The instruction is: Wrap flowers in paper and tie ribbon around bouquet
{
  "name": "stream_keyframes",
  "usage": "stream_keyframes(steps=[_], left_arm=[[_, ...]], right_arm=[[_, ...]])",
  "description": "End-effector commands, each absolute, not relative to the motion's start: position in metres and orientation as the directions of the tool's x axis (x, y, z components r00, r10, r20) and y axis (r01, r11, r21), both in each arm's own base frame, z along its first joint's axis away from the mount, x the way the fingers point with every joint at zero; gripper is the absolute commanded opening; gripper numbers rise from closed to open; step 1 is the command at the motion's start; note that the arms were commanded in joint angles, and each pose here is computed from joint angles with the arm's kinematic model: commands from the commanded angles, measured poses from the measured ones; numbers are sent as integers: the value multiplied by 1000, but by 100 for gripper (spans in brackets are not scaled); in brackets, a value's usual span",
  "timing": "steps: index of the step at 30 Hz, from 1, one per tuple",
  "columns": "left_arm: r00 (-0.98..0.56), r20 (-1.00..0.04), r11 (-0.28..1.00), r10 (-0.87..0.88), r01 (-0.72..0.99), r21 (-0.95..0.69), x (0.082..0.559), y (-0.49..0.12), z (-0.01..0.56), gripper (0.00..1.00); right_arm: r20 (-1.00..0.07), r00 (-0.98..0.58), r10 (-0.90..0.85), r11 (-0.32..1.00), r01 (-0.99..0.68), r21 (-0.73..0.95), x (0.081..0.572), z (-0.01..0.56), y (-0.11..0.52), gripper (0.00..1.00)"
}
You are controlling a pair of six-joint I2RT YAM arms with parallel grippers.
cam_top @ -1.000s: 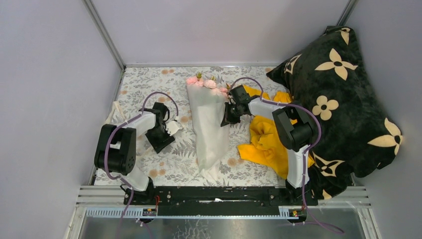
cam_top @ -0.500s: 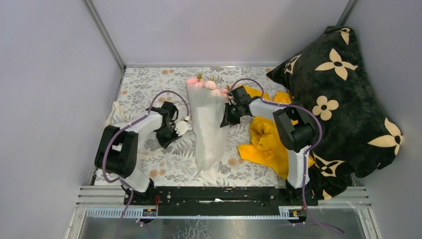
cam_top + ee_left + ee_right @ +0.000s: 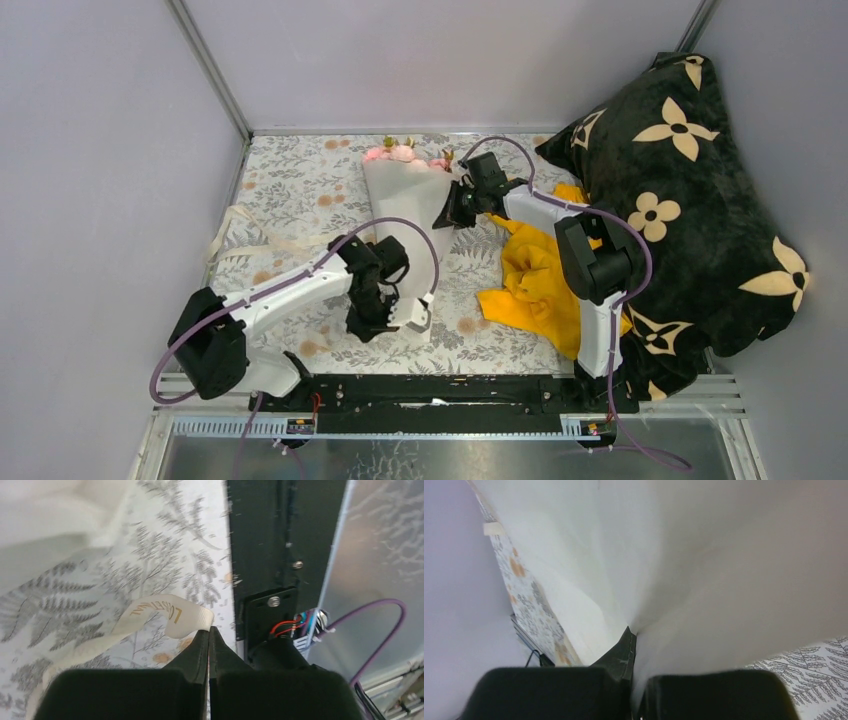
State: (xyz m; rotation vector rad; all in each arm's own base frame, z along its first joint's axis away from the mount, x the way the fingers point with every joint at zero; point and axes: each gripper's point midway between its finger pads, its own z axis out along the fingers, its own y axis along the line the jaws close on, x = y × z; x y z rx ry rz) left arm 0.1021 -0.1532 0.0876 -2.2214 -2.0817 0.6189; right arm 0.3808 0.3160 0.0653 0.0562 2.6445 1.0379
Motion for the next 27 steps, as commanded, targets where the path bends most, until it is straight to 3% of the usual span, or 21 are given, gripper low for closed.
stream_keyframes(steps=[1, 14, 23, 27], left_arm=[[123, -248, -221, 961, 881, -419, 55, -156, 102, 0], [373, -558, -502, 741, 860, -90, 50, -366, 115, 0], [507, -450, -443, 735, 862, 247, 121, -399, 73, 0], [468, -444, -326, 764, 874, 360, 165, -402, 85, 0]], right_arm=[[-313, -921, 231, 659, -89, 747, 420, 113, 330, 0], [-257, -936, 241, 606, -61, 793, 439, 118, 348, 0], [-290, -938, 191, 574, -133, 808, 437, 149, 354, 0], [-304, -936, 179, 570, -153, 807, 430, 160, 352, 0]])
